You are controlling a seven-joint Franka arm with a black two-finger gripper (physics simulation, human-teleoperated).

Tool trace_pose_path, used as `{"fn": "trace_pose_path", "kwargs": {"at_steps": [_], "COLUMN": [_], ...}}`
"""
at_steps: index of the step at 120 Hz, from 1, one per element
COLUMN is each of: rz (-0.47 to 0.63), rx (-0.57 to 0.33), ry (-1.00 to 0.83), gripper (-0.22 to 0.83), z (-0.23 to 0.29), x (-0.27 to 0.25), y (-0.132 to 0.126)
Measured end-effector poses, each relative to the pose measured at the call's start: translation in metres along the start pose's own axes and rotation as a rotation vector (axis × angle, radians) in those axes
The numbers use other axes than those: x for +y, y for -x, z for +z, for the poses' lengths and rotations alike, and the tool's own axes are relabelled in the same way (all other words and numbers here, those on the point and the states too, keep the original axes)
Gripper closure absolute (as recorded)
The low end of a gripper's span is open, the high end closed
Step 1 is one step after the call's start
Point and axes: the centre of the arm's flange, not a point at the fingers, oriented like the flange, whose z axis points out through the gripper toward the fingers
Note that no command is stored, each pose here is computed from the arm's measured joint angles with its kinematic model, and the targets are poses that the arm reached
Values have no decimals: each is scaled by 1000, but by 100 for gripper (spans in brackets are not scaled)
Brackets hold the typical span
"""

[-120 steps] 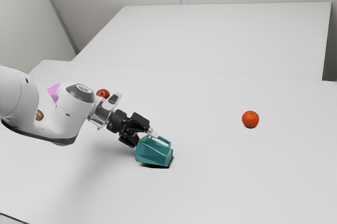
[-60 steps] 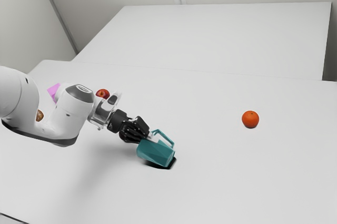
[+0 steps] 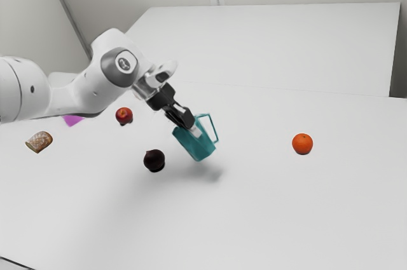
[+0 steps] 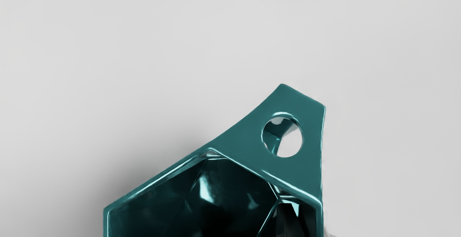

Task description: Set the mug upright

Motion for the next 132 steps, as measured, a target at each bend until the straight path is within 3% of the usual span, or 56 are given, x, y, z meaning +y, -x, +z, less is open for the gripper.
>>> {"fn": "trace_pose_path", "kwargs": {"at_steps": [20,55,64,81,96,111,132], "rz": [212,151,131,96,76,88,107], "rx": [-98,-112,-112,-103,-86,-11,77], "ry": [-298,-428,-434,-441,-447,-463,-512], "gripper": [78,78,70,39,22,13,7], "z": [18,49,56,60,56,12,-138], "x": [29,-6,-10,-16,-15,9,71], "y": [-25,-15,-14,-14,-15,-29,-87]}}
